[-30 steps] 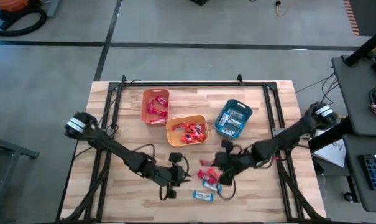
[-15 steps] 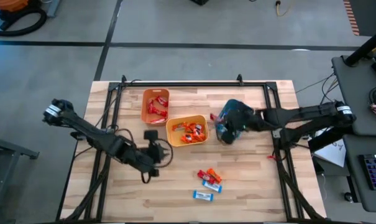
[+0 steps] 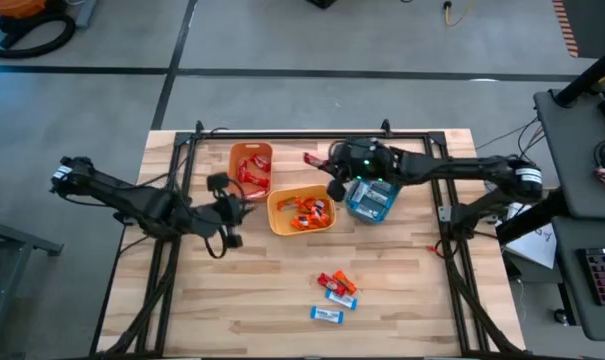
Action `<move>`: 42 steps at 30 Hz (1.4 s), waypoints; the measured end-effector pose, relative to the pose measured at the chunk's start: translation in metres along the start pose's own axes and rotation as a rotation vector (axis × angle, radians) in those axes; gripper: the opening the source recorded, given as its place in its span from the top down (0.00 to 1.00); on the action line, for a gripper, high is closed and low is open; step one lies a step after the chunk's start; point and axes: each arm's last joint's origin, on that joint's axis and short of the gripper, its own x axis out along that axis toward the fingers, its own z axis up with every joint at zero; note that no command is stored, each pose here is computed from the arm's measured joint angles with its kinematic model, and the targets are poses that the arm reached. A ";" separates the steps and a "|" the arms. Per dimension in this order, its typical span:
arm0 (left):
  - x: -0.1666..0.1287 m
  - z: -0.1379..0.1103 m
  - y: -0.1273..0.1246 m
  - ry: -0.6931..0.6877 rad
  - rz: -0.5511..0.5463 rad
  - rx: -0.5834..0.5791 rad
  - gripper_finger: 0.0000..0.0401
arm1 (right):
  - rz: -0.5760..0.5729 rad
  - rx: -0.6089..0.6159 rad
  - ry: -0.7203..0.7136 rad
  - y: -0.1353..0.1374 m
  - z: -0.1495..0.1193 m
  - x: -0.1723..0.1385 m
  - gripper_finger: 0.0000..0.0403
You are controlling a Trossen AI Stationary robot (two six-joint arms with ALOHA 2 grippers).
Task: Sort candy
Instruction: Put the red chocolate into the orange bin
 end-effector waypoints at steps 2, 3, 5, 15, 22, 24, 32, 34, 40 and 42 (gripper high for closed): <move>-0.004 -0.002 0.006 -0.015 0.078 -0.037 0.90 | 0.002 -0.021 -0.004 0.001 0.002 0.013 0.95; -0.006 -0.003 0.009 -0.021 0.095 -0.053 0.90 | 0.002 -0.028 -0.006 0.002 0.004 0.020 0.95; -0.009 -0.005 0.011 -0.025 0.089 -0.074 0.90 | 0.002 -0.038 0.001 0.003 0.006 0.033 0.95; -0.015 -0.014 0.017 0.021 0.076 -0.117 0.90 | 0.004 -0.070 0.071 0.009 0.005 0.096 0.93; -0.015 -0.015 0.017 0.026 0.077 -0.119 0.90 | 0.004 -0.085 0.089 0.012 0.007 0.123 0.92; -0.014 -0.015 0.016 0.030 0.078 -0.115 0.90 | 0.004 -0.087 0.088 0.012 0.008 0.129 0.92; -0.014 -0.015 0.016 0.032 0.078 -0.117 0.90 | 0.003 -0.095 0.045 0.015 0.013 0.151 0.92; -0.014 -0.015 0.016 0.031 0.079 -0.119 0.90 | 0.004 -0.099 0.049 0.015 0.011 0.160 0.92; -0.014 -0.015 0.016 0.031 0.080 -0.121 0.90 | 0.005 -0.107 0.053 0.018 0.007 0.180 0.92; -0.014 -0.015 0.016 0.032 0.080 -0.121 0.90 | 0.005 -0.105 0.052 0.018 0.006 0.186 0.92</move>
